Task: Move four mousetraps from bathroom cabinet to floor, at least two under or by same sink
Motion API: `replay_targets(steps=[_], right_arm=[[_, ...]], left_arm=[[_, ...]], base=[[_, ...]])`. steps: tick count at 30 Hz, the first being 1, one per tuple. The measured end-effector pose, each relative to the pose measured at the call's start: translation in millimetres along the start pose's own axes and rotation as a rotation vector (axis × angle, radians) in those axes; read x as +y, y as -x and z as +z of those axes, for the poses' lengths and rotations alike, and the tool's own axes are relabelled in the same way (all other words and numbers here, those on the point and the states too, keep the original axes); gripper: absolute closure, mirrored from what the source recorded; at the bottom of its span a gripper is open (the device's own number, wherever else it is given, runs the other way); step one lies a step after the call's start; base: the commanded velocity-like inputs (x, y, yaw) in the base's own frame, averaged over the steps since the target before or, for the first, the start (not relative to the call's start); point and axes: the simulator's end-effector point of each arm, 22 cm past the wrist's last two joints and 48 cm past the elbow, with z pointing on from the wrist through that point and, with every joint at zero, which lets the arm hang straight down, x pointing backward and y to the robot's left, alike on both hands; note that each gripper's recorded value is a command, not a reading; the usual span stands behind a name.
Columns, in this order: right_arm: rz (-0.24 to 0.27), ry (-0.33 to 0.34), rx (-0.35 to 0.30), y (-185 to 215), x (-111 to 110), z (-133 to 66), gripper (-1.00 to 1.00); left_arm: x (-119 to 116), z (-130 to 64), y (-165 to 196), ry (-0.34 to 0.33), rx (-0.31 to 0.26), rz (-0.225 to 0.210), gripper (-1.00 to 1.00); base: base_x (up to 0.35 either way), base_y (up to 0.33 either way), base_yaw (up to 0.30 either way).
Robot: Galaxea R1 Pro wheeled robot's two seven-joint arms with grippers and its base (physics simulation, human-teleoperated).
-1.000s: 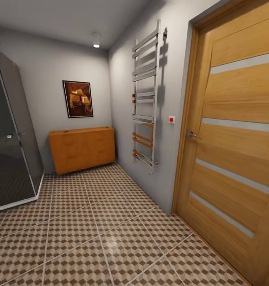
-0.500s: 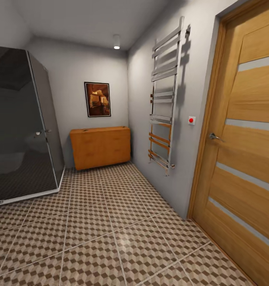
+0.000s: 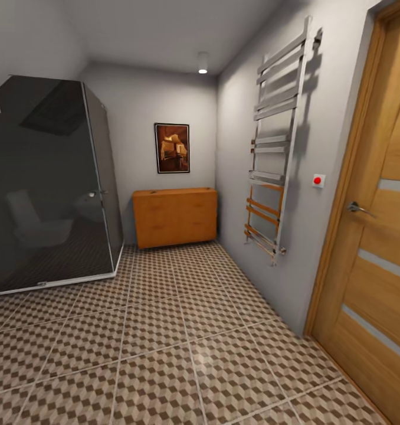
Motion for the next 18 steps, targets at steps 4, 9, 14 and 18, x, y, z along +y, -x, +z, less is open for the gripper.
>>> replay_targets(steps=[4,9,14,18], right_arm=[[0.0,0.0,0.0,-0.1,0.0,0.0,-1.0],[0.0,-0.001,0.0,-0.1,-0.6,-0.1,-1.0],[0.0,-0.001,0.001,-0.3,-0.5,-0.2,-1.0],[0.0,-0.001,0.001,-0.5,-0.7,-0.2,-1.0]], left_arm=[[0.0,0.0,-0.2,0.0,0.001,0.0,-1.0],[0.0,-0.1,-0.5,0.0,0.002,0.0,-1.0],[0.8,-0.2,-1.8,0.003,0.008,0.001,-1.0],[0.9,-0.3,-4.1,0.004,0.018,0.002,-1.0]], base=[[0.001,0.0,0.26],[0.098,0.0,0.121],[0.257,0.0,0.033],[0.312,0.0,0.006]])
